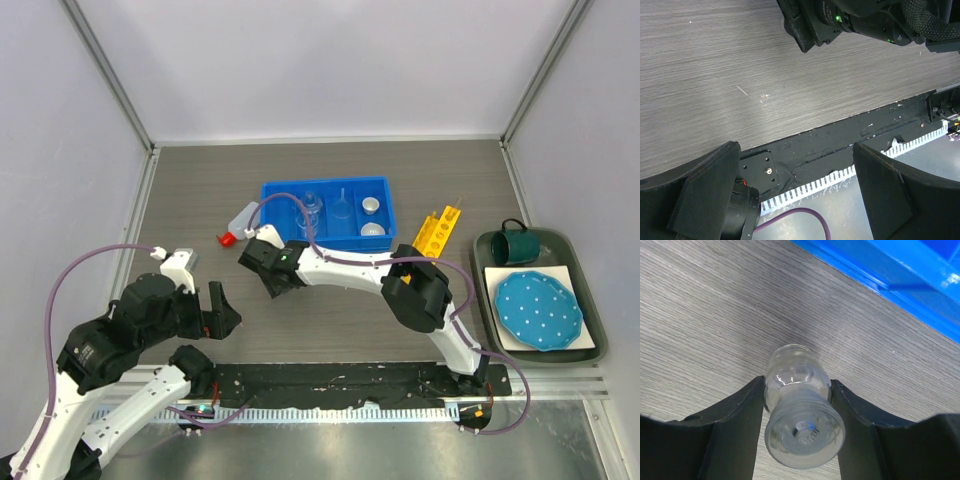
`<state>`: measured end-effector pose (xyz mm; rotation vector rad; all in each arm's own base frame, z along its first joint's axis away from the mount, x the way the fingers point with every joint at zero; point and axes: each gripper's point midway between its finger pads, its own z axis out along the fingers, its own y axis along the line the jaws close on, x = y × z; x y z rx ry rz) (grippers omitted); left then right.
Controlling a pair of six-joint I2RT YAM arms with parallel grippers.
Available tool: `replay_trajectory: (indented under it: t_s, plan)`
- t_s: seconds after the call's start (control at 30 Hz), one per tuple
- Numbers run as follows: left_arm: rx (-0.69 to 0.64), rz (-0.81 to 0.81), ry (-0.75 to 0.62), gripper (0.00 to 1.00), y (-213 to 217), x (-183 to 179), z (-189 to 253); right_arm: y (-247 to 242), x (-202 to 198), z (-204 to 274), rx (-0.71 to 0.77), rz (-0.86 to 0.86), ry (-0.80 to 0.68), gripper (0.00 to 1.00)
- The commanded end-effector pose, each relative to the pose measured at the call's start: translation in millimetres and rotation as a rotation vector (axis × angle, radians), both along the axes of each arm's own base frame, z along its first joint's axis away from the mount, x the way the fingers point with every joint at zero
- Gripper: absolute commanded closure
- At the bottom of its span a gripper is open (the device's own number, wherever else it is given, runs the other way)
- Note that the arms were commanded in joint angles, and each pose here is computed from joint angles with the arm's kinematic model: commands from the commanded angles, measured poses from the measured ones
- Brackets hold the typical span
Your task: Organize the chemistry lab equipment
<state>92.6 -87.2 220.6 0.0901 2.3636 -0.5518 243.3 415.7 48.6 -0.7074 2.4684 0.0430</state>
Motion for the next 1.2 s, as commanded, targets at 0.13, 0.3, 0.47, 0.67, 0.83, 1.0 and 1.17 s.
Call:
replay_trajectory:
  t_s: [0.13, 0.3, 0.47, 0.67, 0.83, 1.0, 1.17]
  plan:
    - [-0.012, 0.007, -0.015, 0.00, 0, 1, 4, 5, 6, 20, 0.060, -0.009, -0.029, 0.59]
    - [-0.015, 0.007, -0.015, 0.00, -1, 2, 4, 1, 7, 32, 0.065, -0.011, -0.046, 0.68]
    - [-0.012, 0.005, -0.012, 0.00, -2, 3, 4, -8, 6, 59, 0.082, -0.019, -0.071, 0.70]
    - [-0.007, 0.000, -0.005, 0.00, -4, 5, 3, -26, 0, 120, 0.150, -0.013, -0.120, 0.70]
    - [-0.021, -0.007, -0.010, 0.00, -8, 7, 4, -55, 7, 180, 0.177, -0.041, -0.219, 0.69]
    - [-0.030, -0.013, -0.010, 0.00, -11, 8, 6, -106, 48, 194, 0.227, -0.162, -0.201, 0.71]
    - [-0.027, -0.012, -0.010, 0.00, -11, 9, 6, -141, 88, 196, 0.272, -0.272, -0.211, 0.71]
